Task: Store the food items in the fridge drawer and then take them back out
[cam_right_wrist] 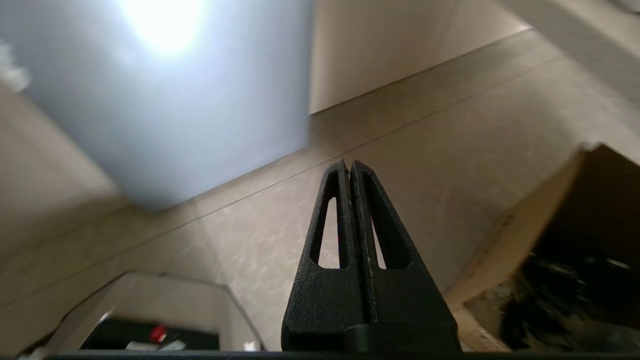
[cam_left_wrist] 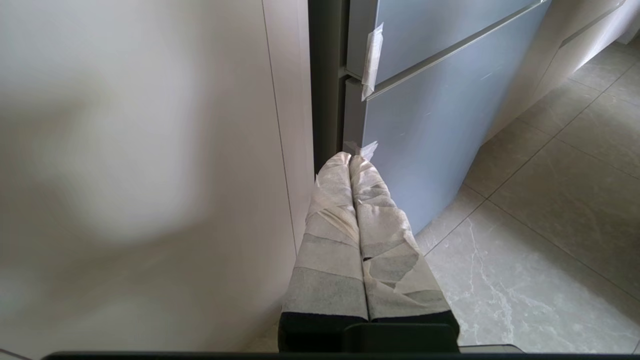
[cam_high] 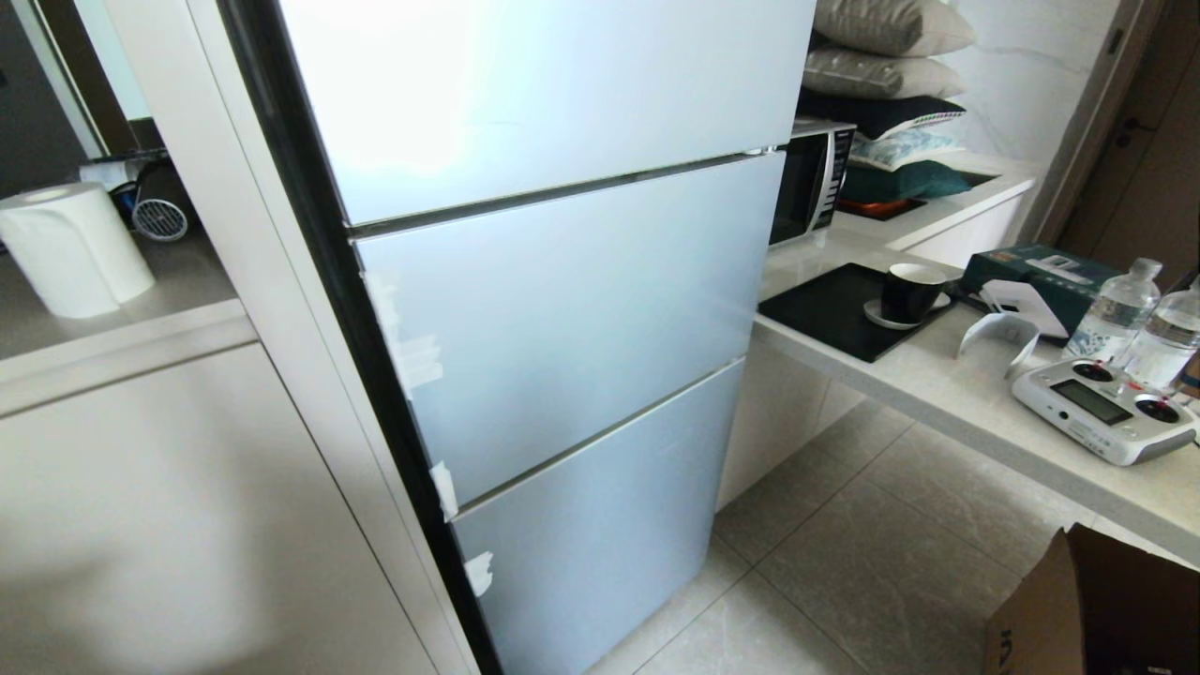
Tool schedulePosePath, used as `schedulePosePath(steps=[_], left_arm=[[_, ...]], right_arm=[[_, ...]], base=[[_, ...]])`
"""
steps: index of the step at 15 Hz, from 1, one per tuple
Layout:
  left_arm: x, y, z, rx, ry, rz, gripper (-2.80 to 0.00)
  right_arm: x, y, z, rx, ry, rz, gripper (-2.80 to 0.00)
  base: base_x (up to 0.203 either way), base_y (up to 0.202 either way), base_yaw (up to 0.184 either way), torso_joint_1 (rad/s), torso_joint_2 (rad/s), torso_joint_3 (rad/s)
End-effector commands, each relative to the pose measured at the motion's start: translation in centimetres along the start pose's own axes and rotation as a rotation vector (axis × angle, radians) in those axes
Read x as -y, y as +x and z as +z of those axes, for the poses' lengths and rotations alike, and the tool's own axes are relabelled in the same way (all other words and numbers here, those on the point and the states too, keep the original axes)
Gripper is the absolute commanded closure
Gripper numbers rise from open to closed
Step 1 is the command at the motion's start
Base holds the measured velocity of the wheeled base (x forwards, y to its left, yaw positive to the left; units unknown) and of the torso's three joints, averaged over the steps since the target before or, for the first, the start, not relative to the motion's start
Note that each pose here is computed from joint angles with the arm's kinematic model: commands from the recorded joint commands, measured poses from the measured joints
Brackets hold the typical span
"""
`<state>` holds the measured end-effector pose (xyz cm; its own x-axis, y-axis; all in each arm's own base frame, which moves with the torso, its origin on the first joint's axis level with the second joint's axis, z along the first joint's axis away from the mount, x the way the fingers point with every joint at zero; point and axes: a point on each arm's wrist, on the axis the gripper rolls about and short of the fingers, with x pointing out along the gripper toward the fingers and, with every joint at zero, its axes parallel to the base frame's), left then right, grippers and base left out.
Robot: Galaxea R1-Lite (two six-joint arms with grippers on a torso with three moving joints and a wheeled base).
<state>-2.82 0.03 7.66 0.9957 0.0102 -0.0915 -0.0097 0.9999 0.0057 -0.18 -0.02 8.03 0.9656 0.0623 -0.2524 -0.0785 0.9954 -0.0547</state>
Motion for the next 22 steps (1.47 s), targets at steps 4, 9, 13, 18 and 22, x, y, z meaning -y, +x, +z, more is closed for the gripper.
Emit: schedulePosePath(steps=[4, 9, 13, 18, 22], left_arm=[[0.0, 0.0, 0.0, 0.0, -0.002, 0.001, 0.0], [0.0, 0.0, 0.0, 0.001, -0.002, 0.001, 0.0], [0.0, 0.0, 0.0, 0.0, 0.011, 0.001, 0.0], [0.0, -1.0, 3.8, 0.164, 0.045, -0.016, 0.0], [0.2, 2.5, 10.0, 0.007, -0.183, -0.088, 0.0]], right_arm=[[-0.2, -2.0, -1.0, 0.262, -0.016, -0.055, 0.0], [-0.2, -1.9, -1.0, 0.253, 0.044, -0.058, 0.0], [-0.2, -1.9, -1.0, 0.253, 0.044, -0.058, 0.0], [-0.2, -1.9, -1.0, 0.252, 0.044, -0.058, 0.0], [-0.2, -1.9, -1.0, 0.253, 0.044, -0.058, 0.0]], base=[[0.0, 0.0, 0.0, 0.0, 0.0, 0.0], [0.0, 0.0, 0.0, 0.0, 0.0, 0.0], [0.0, 0.0, 0.0, 0.0, 0.0, 0.0], [0.0, 0.0, 0.0, 0.0, 0.0, 0.0], [0.0, 0.0, 0.0, 0.0, 0.0, 0.0]])
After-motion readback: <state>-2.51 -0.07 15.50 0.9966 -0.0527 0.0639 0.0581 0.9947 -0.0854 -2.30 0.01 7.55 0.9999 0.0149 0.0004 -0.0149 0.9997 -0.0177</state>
